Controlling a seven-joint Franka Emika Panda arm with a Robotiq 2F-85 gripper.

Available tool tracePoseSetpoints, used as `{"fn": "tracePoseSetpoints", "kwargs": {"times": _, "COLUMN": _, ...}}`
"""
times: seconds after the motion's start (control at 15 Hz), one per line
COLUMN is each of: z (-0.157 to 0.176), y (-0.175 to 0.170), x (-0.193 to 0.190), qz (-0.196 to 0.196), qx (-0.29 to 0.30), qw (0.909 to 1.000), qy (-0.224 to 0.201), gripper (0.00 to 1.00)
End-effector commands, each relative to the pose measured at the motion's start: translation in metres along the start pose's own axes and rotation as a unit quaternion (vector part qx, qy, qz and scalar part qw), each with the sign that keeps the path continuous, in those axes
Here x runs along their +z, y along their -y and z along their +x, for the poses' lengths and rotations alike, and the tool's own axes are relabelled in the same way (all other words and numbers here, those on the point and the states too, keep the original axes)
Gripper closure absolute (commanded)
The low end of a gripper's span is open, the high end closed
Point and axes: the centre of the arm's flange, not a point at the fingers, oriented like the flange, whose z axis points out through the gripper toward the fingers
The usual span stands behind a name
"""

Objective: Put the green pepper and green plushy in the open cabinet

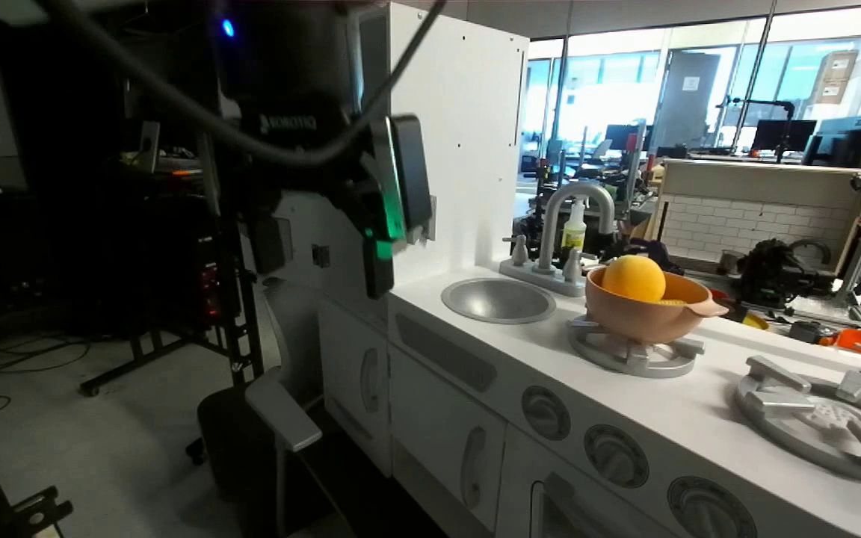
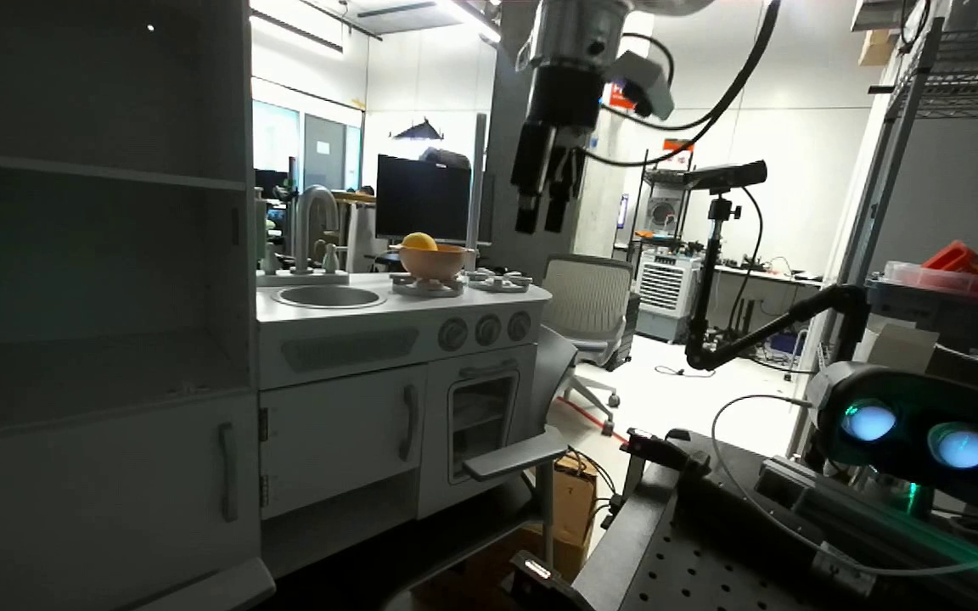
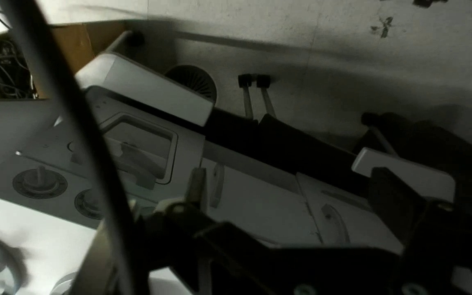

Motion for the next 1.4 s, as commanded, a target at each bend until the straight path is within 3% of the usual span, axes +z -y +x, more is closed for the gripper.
{"fn": "tracePoseSetpoints", "kwargs": {"times": 0.0, "z": -0.043, "y": -0.008, "x": -0.087, "qz": 0.021, "qx": -0.003, "qw": 0.9995, "qy": 0.023, "gripper": 0.00}}
{"fn": "tracePoseSetpoints", "kwargs": {"times": 0.33, "z": -0.119, "y": -0.015, "x": -0.184, "qz": 0.052, "qx": 0.024, "qw": 0.9979, "qy": 0.029, "gripper": 0.00}}
{"fn": "tracePoseSetpoints", "kwargs": {"times": 0.53, "z": -0.166, "y": 0.015, "x": -0.230, "qz": 0.058, "qx": 0.076, "qw": 0.9950, "qy": 0.032, "gripper": 0.00}}
{"fn": "tracePoseSetpoints", "kwargs": {"times": 0.73, "z": -0.178, "y": 0.045, "x": -0.249, "qz": 0.050, "qx": 0.103, "qw": 0.9929, "qy": 0.034, "gripper": 0.00}}
{"fn": "tracePoseSetpoints", "kwargs": {"times": 0.8, "z": -0.172, "y": 0.066, "x": -0.263, "qz": 0.042, "qx": 0.110, "qw": 0.9924, "qy": 0.036, "gripper": 0.00}}
{"fn": "tracePoseSetpoints", "kwargs": {"times": 1.0, "z": -0.168, "y": 0.088, "x": -0.268, "qz": 0.031, "qx": 0.123, "qw": 0.9913, "qy": 0.034, "gripper": 0.00}}
{"fn": "tracePoseSetpoints", "kwargs": {"times": 1.33, "z": -0.166, "y": 0.088, "x": -0.254, "qz": 0.014, "qx": 0.115, "qw": 0.9927, "qy": 0.033, "gripper": 0.00}}
